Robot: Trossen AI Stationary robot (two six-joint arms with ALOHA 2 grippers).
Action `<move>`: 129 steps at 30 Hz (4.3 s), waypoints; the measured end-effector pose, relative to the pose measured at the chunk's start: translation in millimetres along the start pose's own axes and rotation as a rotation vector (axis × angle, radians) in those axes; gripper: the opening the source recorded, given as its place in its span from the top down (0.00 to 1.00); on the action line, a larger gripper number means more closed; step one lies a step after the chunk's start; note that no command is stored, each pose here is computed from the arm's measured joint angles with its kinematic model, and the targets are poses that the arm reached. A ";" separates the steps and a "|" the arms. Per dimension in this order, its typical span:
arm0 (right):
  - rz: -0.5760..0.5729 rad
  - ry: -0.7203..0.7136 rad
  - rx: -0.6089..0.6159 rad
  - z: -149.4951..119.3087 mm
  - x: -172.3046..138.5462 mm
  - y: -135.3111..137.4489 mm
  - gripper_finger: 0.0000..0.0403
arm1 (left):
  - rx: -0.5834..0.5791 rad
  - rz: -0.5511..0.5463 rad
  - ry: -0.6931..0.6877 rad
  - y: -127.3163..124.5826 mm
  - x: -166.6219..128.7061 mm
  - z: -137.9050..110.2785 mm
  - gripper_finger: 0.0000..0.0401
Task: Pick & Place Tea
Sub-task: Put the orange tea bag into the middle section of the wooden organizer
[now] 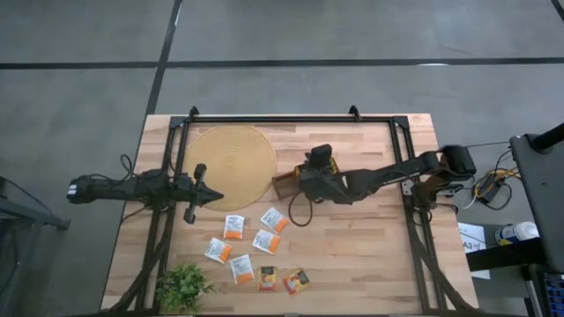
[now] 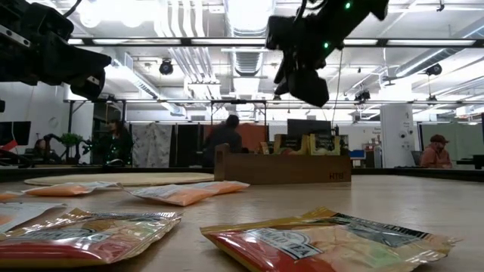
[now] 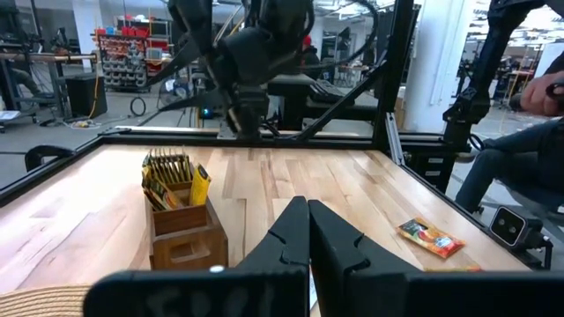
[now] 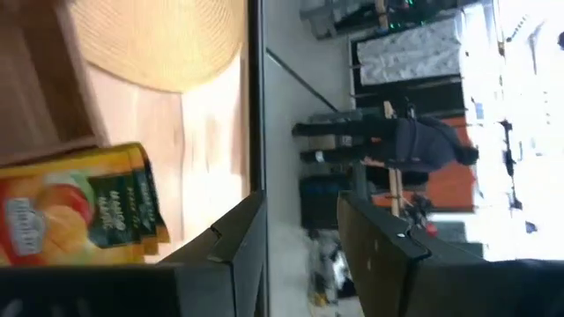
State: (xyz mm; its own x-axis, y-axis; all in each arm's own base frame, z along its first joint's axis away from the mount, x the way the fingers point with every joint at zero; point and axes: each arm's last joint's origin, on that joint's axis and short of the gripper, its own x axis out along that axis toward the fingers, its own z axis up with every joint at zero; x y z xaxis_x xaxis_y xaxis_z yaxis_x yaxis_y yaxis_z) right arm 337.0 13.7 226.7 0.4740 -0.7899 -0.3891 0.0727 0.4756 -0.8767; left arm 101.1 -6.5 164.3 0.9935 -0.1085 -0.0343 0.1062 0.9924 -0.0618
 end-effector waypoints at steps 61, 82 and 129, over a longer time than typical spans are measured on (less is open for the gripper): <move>1.034 0.704 0.925 123.5 -110.8 129.6 0.55 | 0.000 0.000 0.005 0.0 0.3 -0.4 1.00; 0.902 0.972 0.971 138.7 -108.0 171.1 0.45 | 0.000 0.000 0.007 0.1 0.4 -0.6 1.00; 0.403 0.575 0.752 102.5 -115.2 56.9 0.98 | 0.000 0.000 0.008 0.0 0.5 -0.7 1.00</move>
State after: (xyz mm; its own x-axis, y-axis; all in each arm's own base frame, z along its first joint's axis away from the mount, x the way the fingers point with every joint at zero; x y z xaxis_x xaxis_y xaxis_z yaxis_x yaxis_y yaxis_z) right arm 376.4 171.4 250.6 0.1077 -0.4902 -0.8650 0.6255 0.7096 -0.3243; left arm 101.6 -6.6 163.6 0.9931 -0.1089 -0.0423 0.1062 0.9924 -0.0623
